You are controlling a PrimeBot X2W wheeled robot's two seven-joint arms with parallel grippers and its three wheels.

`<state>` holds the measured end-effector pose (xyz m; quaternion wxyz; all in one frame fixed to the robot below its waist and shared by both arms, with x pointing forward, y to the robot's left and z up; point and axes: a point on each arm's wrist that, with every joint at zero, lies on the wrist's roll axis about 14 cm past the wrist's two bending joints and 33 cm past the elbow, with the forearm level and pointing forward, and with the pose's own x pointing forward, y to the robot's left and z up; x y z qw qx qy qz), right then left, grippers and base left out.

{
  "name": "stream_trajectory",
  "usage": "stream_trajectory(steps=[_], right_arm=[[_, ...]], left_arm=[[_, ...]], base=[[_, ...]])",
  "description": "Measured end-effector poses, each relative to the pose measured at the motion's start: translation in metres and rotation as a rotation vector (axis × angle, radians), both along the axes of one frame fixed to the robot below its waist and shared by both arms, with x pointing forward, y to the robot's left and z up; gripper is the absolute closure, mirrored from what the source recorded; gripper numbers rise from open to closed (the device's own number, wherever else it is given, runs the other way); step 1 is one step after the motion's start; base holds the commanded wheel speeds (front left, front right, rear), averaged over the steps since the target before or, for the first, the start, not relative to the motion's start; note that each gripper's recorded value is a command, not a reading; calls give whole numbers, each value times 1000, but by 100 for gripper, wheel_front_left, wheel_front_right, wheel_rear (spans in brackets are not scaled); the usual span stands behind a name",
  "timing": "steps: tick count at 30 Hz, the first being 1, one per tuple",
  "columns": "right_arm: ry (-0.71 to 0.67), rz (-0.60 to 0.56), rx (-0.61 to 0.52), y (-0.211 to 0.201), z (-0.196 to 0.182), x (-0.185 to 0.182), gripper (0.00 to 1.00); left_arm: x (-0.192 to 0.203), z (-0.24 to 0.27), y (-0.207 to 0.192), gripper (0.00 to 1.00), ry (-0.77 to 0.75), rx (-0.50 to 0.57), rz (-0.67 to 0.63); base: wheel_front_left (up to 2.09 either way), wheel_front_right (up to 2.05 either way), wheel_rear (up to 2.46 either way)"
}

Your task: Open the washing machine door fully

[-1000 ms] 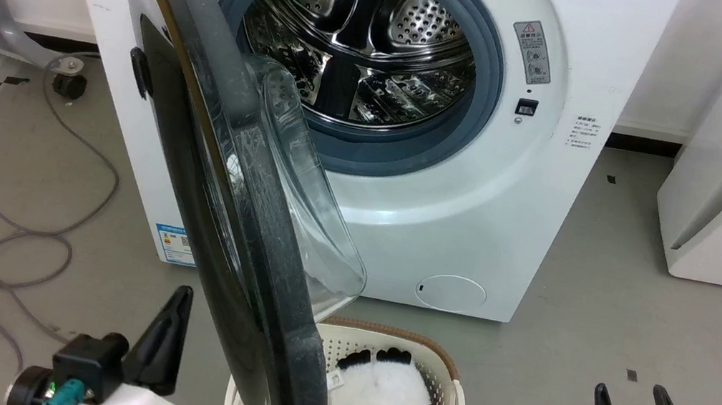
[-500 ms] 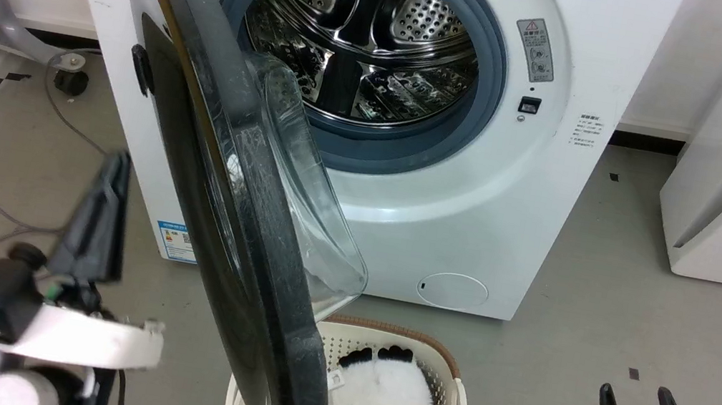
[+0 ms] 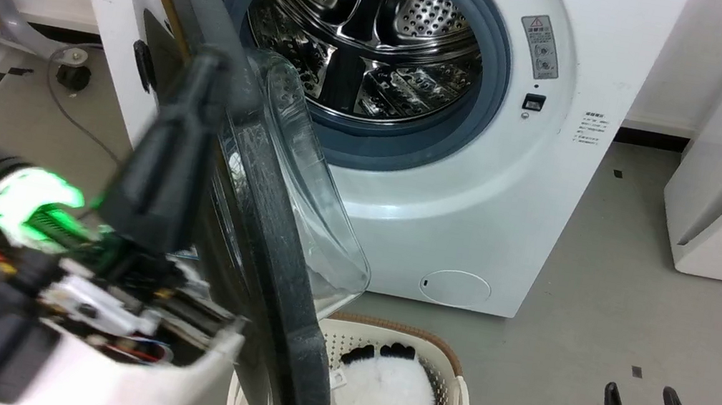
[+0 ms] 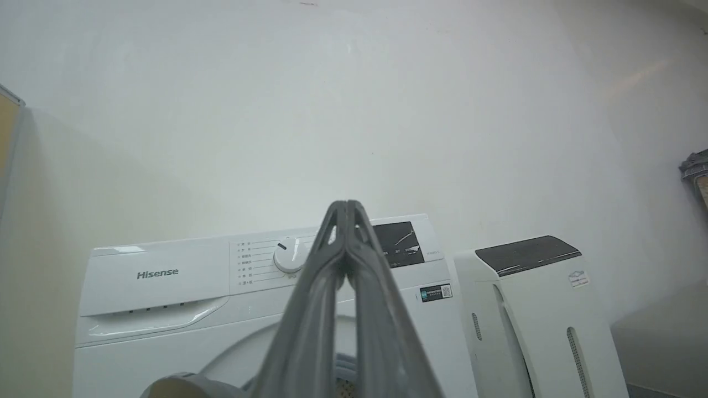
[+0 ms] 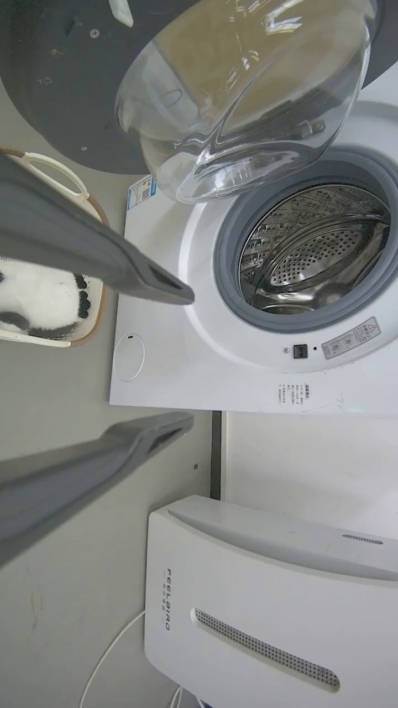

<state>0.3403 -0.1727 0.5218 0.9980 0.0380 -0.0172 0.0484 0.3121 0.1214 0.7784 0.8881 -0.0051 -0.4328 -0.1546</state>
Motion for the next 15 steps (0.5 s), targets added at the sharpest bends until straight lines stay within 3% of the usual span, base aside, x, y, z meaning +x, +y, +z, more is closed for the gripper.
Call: stream_trajectory(steps=[6, 15], right_arm=[[-1, -2, 0, -1, 1, 0, 0], [1, -15, 6, -5, 0, -2, 0]], left_arm=[[-14, 5, -55, 100, 17, 85, -188], [-14, -62, -119, 100, 366, 159, -427]], base=[[0, 0, 0], [0, 0, 0]])
